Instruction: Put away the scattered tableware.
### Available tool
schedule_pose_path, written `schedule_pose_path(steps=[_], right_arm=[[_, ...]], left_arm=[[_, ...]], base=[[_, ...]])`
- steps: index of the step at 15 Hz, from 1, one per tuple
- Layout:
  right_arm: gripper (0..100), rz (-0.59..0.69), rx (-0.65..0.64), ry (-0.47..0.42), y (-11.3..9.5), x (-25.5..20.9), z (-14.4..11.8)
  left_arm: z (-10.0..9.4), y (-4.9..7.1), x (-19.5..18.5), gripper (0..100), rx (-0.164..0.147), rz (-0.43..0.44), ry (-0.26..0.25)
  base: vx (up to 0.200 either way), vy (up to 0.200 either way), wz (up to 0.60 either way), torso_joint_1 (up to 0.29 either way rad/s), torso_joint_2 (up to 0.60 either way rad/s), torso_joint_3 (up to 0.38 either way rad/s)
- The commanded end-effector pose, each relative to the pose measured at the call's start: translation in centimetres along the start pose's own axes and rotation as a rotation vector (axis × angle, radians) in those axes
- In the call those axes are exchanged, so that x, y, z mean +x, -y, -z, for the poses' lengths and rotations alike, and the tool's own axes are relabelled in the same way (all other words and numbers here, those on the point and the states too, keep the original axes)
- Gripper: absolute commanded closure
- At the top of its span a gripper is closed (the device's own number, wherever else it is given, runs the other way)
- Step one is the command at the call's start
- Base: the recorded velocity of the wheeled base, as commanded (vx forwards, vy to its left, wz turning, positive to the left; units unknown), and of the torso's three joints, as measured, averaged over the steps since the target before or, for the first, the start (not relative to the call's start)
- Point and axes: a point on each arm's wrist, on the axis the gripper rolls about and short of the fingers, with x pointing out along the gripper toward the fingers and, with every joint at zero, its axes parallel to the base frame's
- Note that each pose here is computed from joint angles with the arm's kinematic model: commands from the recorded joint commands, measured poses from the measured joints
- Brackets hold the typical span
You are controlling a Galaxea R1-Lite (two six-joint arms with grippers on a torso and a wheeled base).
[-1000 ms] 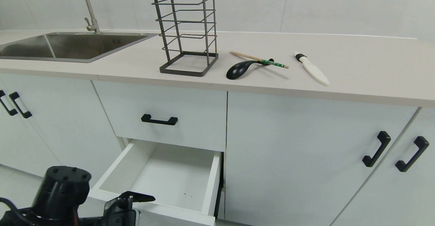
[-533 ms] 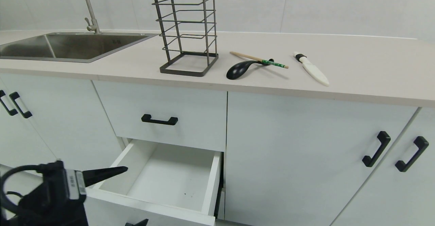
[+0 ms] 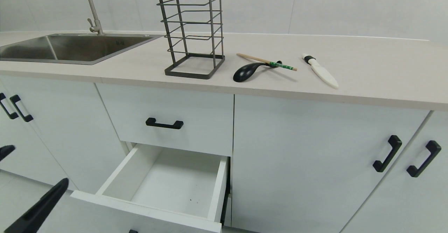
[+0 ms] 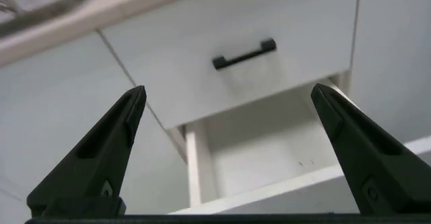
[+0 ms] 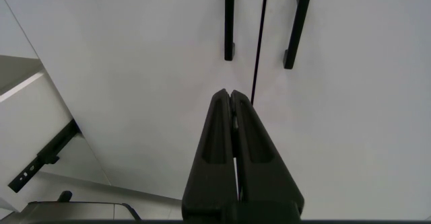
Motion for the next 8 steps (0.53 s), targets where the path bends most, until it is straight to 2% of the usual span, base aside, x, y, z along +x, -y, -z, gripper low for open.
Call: schedule_pose_path(steps=[1, 2, 4, 5, 6, 7, 8], right_arm=[[100, -0.001, 0.000, -0.002, 0.0, 0.0, 0.0], [100, -0.001, 0.000, -0.002, 0.0, 0.0, 0.0], [100, -0.001, 0.000, -0.002, 0.0, 0.0, 0.0], [100, -0.001, 0.000, -0.002, 0.0, 0.0, 0.0], [100, -0.001, 0.000, -0.002, 0.0, 0.0, 0.0], [100, -0.001, 0.000, -0.002, 0.0, 0.0, 0.0], [100, -0.001, 0.000, -0.002, 0.0, 0.0, 0.0]], left_arm=[[0.8, 1.7, -5.2, 0, 0.059, -0.098, 0.199], [1.2, 2.0, -5.9, 0, 0.063, -0.106, 0.207], [3.7, 3.1, -6.7, 0, 0.046, -0.104, 0.163], [5.1, 3.6, -7.2, 0, 0.028, -0.099, 0.106], [5.5, 3.9, -7.3, 0, 0.015, -0.107, 0.079], [6.8, 4.2, -7.3, 0, -0.025, -0.096, -0.029], [7.3, 4.2, -7.3, 0, -0.048, -0.127, -0.086]], base=[[0.000, 0.000, 0.00, 0.000, 0.00, 0.000], [0.000, 0.000, 0.00, 0.000, 0.00, 0.000], [0.000, 0.000, 0.00, 0.000, 0.00, 0.000], [0.000, 0.000, 0.00, 0.000, 0.00, 0.000], [0.000, 0.000, 0.00, 0.000, 0.00, 0.000], [0.000, 0.000, 0.00, 0.000, 0.00, 0.000], [0.000, 0.000, 0.00, 0.000, 0.00, 0.000]])
